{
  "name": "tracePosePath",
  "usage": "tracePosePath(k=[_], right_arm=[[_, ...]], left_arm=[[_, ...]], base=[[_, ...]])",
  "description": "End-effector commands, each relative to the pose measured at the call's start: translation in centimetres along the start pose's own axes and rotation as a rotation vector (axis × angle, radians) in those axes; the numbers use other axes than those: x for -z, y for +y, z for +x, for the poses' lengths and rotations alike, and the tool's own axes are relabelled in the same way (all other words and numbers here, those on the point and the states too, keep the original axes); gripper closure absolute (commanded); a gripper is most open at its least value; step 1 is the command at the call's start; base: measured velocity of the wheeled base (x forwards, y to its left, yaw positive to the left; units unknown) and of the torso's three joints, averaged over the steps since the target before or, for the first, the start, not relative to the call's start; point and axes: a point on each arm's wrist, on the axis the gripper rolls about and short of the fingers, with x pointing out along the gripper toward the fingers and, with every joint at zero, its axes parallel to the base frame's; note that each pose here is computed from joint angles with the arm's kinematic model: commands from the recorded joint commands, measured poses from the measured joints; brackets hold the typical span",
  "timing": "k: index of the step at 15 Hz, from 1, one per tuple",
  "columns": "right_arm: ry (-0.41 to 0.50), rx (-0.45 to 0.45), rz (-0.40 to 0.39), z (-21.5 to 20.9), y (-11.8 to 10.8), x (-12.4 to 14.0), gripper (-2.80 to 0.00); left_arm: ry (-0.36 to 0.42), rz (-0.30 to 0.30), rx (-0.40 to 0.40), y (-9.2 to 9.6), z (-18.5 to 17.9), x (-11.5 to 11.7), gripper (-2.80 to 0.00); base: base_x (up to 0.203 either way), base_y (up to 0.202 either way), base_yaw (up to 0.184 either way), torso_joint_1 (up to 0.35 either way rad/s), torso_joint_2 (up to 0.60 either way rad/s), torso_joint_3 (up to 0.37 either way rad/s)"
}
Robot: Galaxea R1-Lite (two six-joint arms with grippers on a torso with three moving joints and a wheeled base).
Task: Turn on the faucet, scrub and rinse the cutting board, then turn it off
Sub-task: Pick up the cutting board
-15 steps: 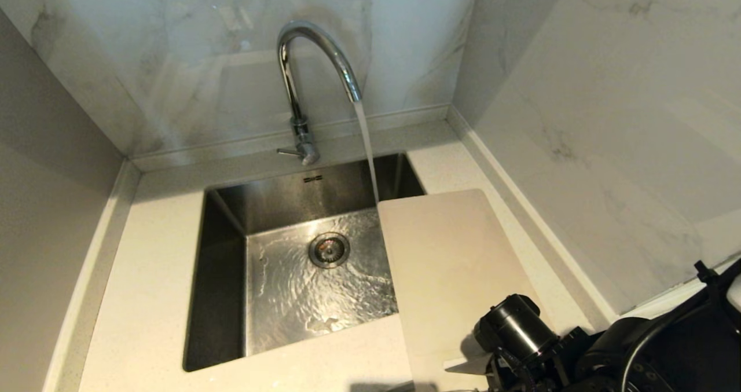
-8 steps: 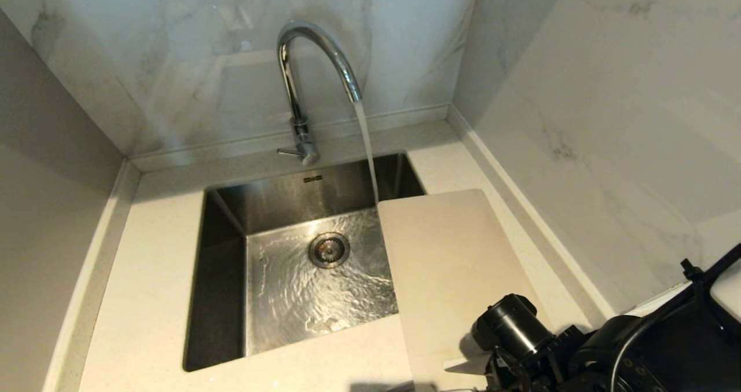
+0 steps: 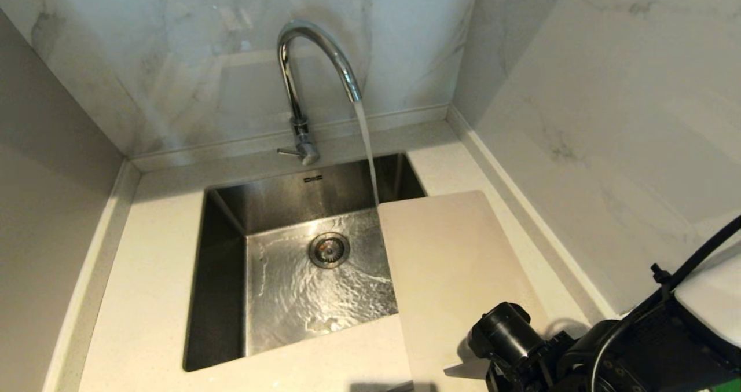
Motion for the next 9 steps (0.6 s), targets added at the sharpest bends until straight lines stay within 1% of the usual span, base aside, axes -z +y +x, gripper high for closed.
tracePosePath(k=[1, 4, 9], right_arm=[[0.010, -0.015, -0.009, 1.2, 0.1, -0.1, -2.80], [0.002, 0.002, -0.008, 2.8, -0.1, -0.5, -2.80], [0.006, 0.006, 0.003, 3.4, -0.4, -0.5, -2.80]], left_arm=[[0.003, 0.000, 0.000, 0.0, 0.0, 0.0, 0.00], [0.002, 0.000, -0.001, 0.0, 0.0, 0.0, 0.00], [0.001, -0.001, -0.001, 0.0, 0.0, 0.0, 0.00]], base=[[0.000, 0.000, 0.000, 0.000, 0.00, 0.000], [0.000, 0.000, 0.000, 0.000, 0.00, 0.000], [0.000, 0.000, 0.000, 0.000, 0.00, 0.000]])
